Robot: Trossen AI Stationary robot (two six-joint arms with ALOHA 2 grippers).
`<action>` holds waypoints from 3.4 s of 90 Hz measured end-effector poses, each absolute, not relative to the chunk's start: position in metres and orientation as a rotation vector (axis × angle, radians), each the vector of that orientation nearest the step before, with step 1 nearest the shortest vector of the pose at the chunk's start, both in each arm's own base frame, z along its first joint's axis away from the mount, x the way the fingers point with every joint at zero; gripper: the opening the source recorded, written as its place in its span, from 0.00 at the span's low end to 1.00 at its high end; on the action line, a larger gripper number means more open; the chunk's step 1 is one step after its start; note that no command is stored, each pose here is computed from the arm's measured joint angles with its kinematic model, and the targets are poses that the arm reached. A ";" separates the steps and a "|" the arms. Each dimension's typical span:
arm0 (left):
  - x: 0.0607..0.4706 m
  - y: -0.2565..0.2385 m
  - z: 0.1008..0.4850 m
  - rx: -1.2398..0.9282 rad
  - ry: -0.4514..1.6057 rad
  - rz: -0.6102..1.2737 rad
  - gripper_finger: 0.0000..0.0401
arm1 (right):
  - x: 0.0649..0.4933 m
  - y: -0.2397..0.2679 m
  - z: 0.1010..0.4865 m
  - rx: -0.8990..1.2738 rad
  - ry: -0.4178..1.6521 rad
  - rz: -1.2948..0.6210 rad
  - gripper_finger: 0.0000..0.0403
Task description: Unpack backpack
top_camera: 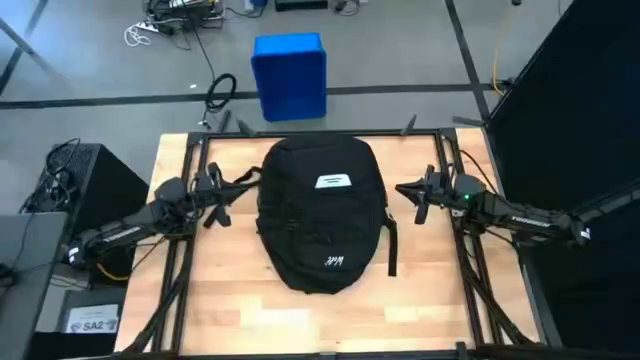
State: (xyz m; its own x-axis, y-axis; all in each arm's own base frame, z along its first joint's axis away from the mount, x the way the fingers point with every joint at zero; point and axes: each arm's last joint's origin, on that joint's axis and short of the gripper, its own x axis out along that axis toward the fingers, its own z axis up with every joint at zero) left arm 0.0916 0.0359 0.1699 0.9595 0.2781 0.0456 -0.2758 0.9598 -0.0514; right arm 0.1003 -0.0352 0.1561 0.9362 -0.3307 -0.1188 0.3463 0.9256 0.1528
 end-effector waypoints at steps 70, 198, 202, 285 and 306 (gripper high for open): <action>0.092 0.036 0.170 -0.044 -0.052 0.281 0.00 | 0.100 -0.035 0.156 0.173 0.092 -0.348 0.02; 0.092 0.036 0.170 -0.045 -0.053 0.281 0.00 | 0.100 -0.035 0.156 0.111 0.101 -0.347 0.01; 0.092 0.036 0.170 -0.045 -0.052 0.281 0.00 | 0.100 -0.035 0.156 0.106 0.102 -0.347 0.01; 0.092 0.036 0.170 -0.045 -0.053 0.281 0.00 | 0.127 -0.013 0.243 0.247 -0.306 0.003 0.02; 0.092 0.036 0.170 -0.045 -0.052 0.281 0.00 | 0.203 0.026 0.265 0.096 -0.084 -0.001 0.02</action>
